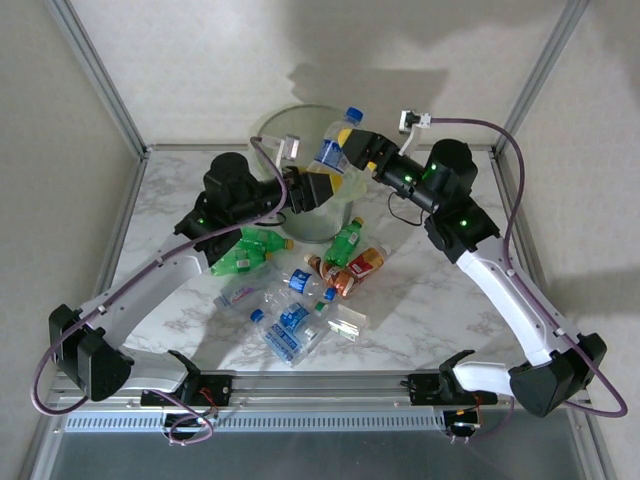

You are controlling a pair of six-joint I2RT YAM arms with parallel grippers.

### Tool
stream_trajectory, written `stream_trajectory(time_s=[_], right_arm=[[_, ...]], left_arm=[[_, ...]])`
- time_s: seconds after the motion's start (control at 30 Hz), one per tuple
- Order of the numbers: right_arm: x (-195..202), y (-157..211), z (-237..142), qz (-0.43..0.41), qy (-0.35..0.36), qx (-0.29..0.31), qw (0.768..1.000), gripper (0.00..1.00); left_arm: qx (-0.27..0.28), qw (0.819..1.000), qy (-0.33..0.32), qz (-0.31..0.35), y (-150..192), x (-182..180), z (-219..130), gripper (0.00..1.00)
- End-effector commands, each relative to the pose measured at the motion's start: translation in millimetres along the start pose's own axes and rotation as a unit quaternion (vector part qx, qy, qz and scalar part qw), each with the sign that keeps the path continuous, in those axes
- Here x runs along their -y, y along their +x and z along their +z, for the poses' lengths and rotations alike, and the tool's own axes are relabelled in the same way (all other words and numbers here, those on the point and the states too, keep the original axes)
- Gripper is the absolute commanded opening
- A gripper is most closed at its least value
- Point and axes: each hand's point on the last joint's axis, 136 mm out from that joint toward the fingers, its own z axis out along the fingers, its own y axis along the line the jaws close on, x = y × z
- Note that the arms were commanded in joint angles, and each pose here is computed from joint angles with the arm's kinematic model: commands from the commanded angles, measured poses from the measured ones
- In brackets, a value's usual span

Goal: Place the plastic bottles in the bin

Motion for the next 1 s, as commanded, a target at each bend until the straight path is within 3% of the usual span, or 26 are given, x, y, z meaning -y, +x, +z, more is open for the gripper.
stream_trajectory(time_s=[0.0, 0.13, 0.23, 0.53, 0.97], right_arm=[[-11.2, -10.4, -10.0, -0.023, 0.018, 0.004, 1.0, 0.95], [-3.9, -7.0, -14.4, -0.022, 0.045, -0.006, 0.999, 0.97], [-6.1, -2.1, -13.5, -0.018, 0.038, -0.021, 0.999, 0.97], [-1.2, 8.3, -14.3, -0.023, 0.041, -0.041, 0.998, 0.98], [38.1, 34.3, -34.2, -0.02, 0.106, -0.054, 0.993, 0.98]], left_arm=[[0.044, 0.993, -0.069, 0.082, -29.1, 1.5, -22.4, 0.63], [0.078, 0.981, -0.13, 0.125, -47.0, -7.2, -38.7, 0.63], [0.085, 0.975, -0.14, 0.146, -51.7, -6.2, -44.1, 0.63], [0.11, 0.951, -0.251, 0.141, -70.0, -46.4, -45.9, 0.61], [0.055, 0.949, -0.291, 0.104, -63.5, -93.9, 0.8, 0.6]])
